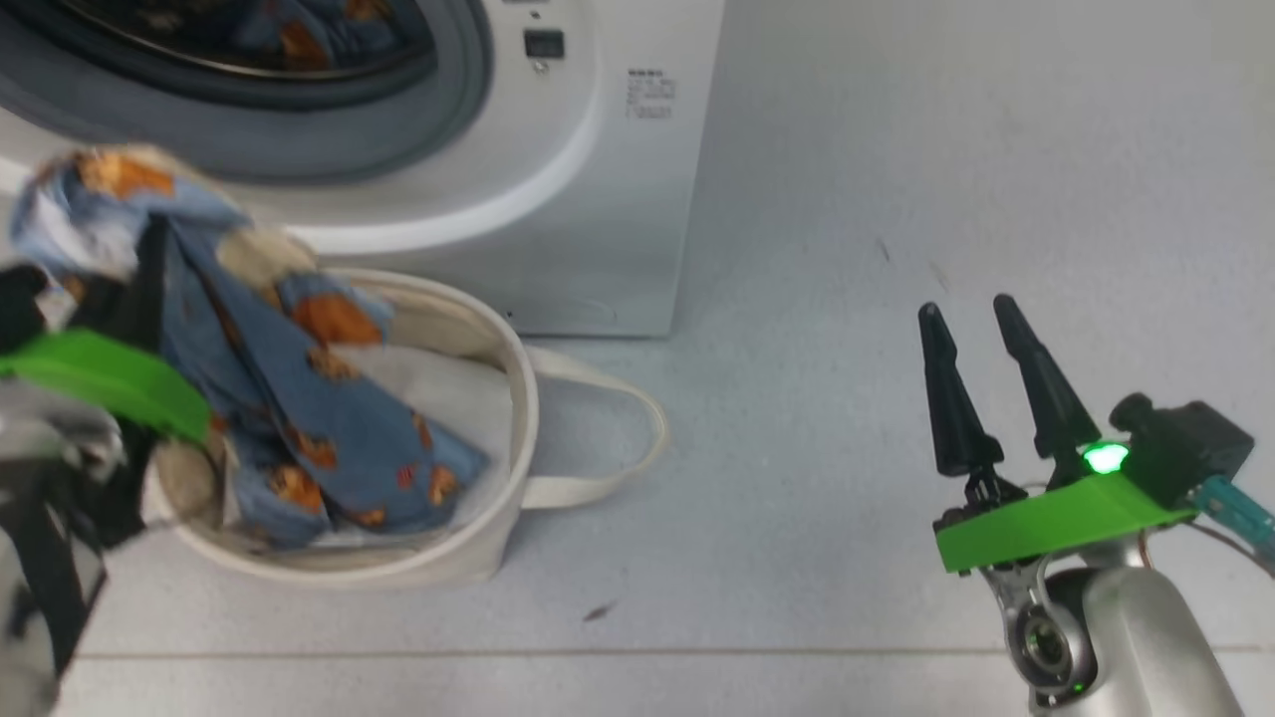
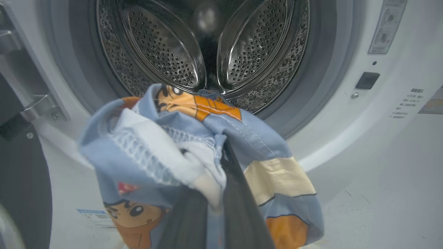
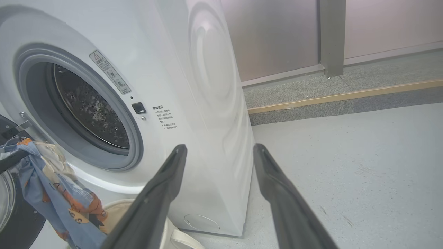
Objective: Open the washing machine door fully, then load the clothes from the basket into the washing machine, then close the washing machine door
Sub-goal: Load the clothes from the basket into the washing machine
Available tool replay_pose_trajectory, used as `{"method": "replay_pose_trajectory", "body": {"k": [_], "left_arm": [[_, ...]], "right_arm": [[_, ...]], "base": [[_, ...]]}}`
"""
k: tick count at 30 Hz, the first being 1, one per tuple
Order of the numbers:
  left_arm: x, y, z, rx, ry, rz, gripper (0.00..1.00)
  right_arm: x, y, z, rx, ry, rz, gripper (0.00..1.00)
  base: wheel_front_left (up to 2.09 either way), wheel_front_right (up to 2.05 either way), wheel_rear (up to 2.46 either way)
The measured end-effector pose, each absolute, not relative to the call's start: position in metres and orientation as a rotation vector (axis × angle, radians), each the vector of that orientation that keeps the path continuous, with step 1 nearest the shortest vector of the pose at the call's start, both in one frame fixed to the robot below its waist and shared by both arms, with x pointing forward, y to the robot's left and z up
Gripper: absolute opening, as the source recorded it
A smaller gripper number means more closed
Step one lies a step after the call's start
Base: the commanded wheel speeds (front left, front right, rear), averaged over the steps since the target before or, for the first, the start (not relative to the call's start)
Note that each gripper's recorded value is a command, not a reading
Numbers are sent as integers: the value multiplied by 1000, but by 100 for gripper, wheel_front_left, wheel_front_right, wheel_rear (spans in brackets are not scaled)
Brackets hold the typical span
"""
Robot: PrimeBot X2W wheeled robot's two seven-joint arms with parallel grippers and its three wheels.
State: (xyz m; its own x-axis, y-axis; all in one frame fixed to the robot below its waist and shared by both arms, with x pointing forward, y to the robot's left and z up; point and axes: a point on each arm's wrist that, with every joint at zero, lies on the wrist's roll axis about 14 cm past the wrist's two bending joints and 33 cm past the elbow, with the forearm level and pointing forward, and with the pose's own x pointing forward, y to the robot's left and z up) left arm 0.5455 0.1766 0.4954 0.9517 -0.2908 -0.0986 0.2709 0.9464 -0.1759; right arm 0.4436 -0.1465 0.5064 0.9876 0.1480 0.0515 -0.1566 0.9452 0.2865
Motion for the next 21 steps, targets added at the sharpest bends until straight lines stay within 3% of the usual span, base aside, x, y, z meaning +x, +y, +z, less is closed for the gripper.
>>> {"method": "replay_pose_trajectory", "body": {"k": [12,21], "left_arm": [[661,169,492,-97,94,-324,0],[711,167,451,-60,147,-325,0]], "right_arm": [[479,-162,458,287,16,105,100],[499,-167,426,285,38,89,100]], "base": [[0,0,0],[0,0,0]]}}
